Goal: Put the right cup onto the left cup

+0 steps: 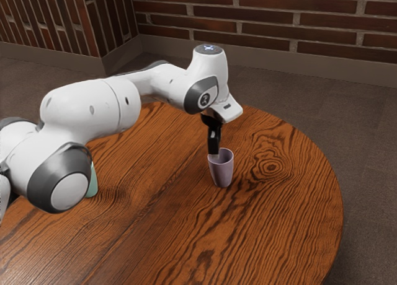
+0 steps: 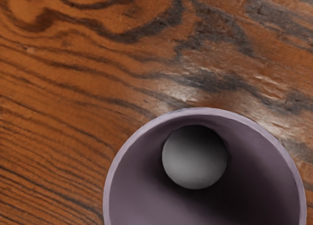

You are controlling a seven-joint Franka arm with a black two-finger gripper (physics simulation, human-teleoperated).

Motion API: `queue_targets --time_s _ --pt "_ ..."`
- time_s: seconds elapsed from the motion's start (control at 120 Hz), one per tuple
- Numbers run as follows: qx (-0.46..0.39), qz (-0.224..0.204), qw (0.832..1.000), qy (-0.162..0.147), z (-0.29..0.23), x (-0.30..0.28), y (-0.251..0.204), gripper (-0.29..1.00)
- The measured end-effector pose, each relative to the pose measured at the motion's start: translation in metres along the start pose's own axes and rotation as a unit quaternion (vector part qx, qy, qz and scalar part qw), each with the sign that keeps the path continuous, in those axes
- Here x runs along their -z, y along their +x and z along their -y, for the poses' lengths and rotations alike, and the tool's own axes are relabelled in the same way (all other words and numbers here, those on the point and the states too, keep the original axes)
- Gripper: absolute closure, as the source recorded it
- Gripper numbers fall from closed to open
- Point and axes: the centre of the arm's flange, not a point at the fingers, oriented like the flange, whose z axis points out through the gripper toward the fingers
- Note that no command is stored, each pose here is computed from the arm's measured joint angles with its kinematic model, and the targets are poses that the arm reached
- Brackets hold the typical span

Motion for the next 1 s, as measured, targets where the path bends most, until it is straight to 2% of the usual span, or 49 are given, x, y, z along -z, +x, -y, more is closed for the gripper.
queue_targets --time_s 0.083,0.267,0.417,0.575,0.8,1.0 --pt "0.001 -0.006 1.000 0.004 0.002 -0.014 0.006 0.06" --pt "0.004 -0.018 1.000 0.013 0.007 -0.029 0.011 0.47" --pt "0.008 -0.032 0.999 0.014 0.007 -0.027 0.016 0.65" --pt "0.016 -0.041 0.999 0.016 0.010 -0.024 0.014 0.73" --pt "0.030 -0.047 0.998 0.014 0.007 0.003 0.002 0.77" --pt "0.078 -0.039 0.996 -0.005 0.000 0.056 -0.073 0.78"
